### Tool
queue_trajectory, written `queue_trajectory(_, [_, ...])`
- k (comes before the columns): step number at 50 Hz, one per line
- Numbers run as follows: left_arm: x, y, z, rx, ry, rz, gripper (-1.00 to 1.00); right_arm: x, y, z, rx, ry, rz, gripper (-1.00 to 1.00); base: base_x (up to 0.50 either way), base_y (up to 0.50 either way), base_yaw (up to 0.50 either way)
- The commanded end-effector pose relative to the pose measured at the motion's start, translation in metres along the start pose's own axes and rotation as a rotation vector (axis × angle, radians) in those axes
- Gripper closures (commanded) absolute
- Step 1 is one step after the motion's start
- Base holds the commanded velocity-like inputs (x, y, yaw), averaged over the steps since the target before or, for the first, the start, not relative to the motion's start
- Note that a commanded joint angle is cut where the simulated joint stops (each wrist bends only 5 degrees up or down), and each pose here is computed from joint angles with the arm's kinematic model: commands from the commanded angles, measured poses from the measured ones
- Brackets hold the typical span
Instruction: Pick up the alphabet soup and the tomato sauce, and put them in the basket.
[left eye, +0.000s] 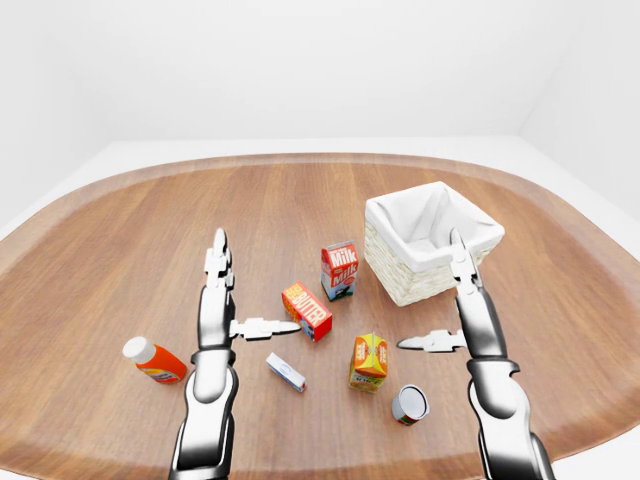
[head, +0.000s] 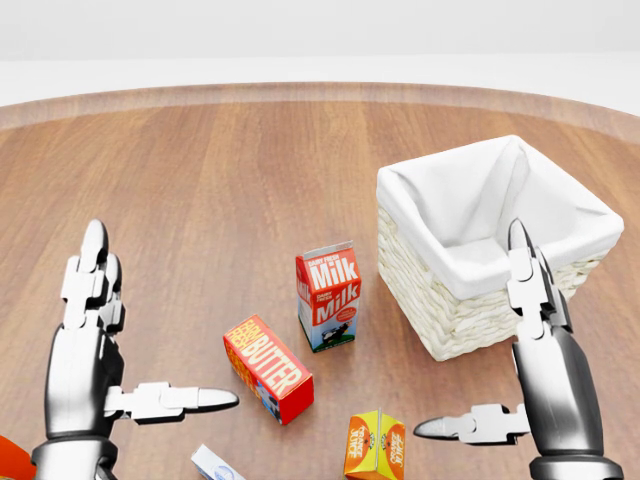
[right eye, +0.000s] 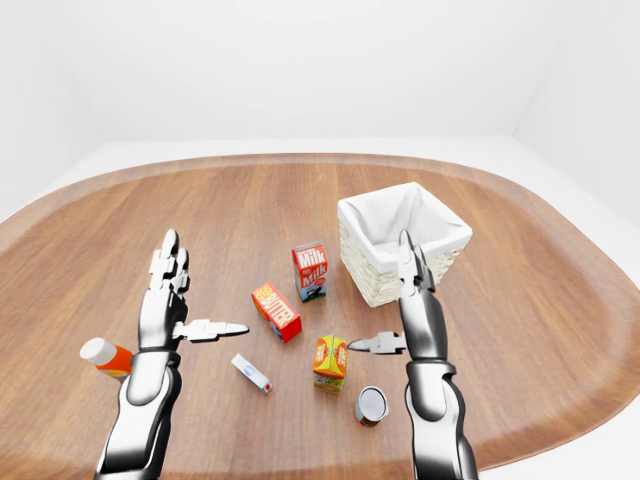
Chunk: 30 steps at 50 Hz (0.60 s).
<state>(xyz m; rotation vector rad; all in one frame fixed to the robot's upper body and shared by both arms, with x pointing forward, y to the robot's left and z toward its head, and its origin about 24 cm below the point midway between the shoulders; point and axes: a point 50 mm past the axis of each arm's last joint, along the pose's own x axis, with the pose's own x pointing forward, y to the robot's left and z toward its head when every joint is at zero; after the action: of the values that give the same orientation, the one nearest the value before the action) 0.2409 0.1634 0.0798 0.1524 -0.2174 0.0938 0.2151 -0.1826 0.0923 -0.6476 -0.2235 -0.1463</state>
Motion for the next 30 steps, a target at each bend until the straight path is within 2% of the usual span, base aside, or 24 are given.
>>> queue_trajectory(1, [-0.001, 0.000, -0.001, 0.000, 0.003, -0.007, -1.00, -0.011, 0.001, 0.003, 0.005, 0.009, 0.016, -1.00, 0.00, 0.00, 0.00])
queue_trajectory(30, [-0.001, -0.001, 0.002, 0.001, -0.008, -0.006, -1.00, -0.034, -0.002, 0.006, 0.040, 0.042, 0.052, -1.00, 0.00, 0.00, 0.00])
